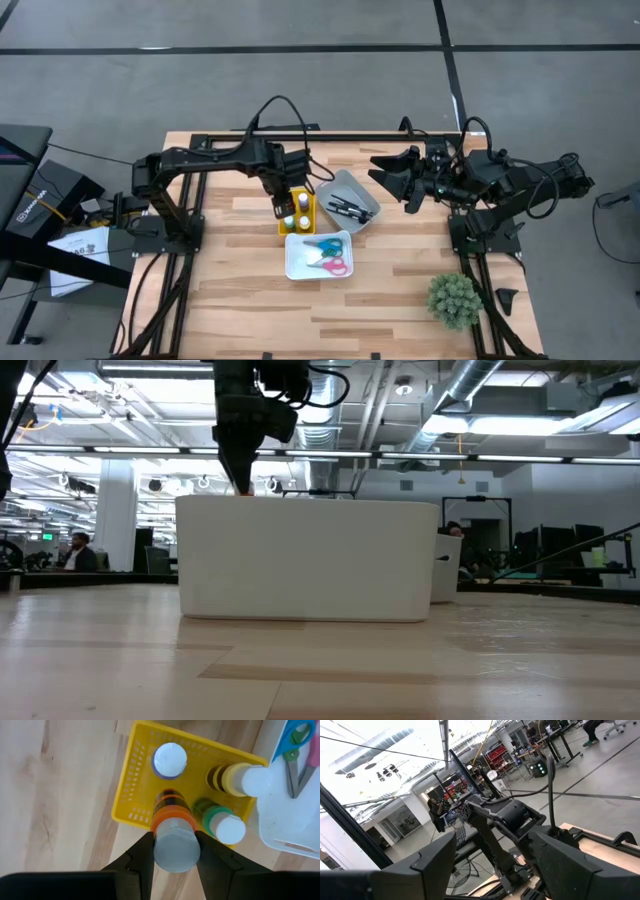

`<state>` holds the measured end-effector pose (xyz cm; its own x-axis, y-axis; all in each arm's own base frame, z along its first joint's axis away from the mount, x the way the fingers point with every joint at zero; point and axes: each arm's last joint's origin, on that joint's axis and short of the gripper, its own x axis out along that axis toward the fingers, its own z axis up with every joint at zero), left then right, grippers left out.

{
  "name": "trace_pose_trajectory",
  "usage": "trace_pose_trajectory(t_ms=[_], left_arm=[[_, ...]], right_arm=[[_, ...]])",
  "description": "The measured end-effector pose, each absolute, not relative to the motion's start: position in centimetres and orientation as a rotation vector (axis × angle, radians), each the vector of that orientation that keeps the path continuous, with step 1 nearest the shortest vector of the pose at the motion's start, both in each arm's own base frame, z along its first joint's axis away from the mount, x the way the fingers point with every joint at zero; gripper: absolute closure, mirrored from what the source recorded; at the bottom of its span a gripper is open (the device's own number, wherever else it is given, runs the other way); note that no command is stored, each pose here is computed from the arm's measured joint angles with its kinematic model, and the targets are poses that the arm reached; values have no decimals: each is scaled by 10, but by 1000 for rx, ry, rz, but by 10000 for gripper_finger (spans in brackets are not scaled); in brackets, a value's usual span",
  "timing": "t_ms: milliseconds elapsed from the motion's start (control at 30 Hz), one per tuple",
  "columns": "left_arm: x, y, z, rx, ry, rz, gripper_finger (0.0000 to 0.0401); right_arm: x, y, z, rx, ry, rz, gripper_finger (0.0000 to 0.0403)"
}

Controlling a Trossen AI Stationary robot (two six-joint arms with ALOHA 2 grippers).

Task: Pick & Place Paint Supplies
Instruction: Put the orange paint bottle into the yellow bin

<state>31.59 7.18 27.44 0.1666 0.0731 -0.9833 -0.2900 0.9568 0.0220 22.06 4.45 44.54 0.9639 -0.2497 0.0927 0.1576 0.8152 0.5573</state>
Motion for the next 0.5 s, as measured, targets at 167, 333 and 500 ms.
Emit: trace_pose_trajectory(t_ms=[167,333,500], left_arm=[[314,71,263,-188,1405,259,292],[315,72,259,-188,1389,260,292],[319,73,256,-186,1368,261,292]], right_arm=[[221,44,445,579,-165,-218,143],[221,44,445,578,-165,-218,143],[221,44,445,578,-165,-221,143]])
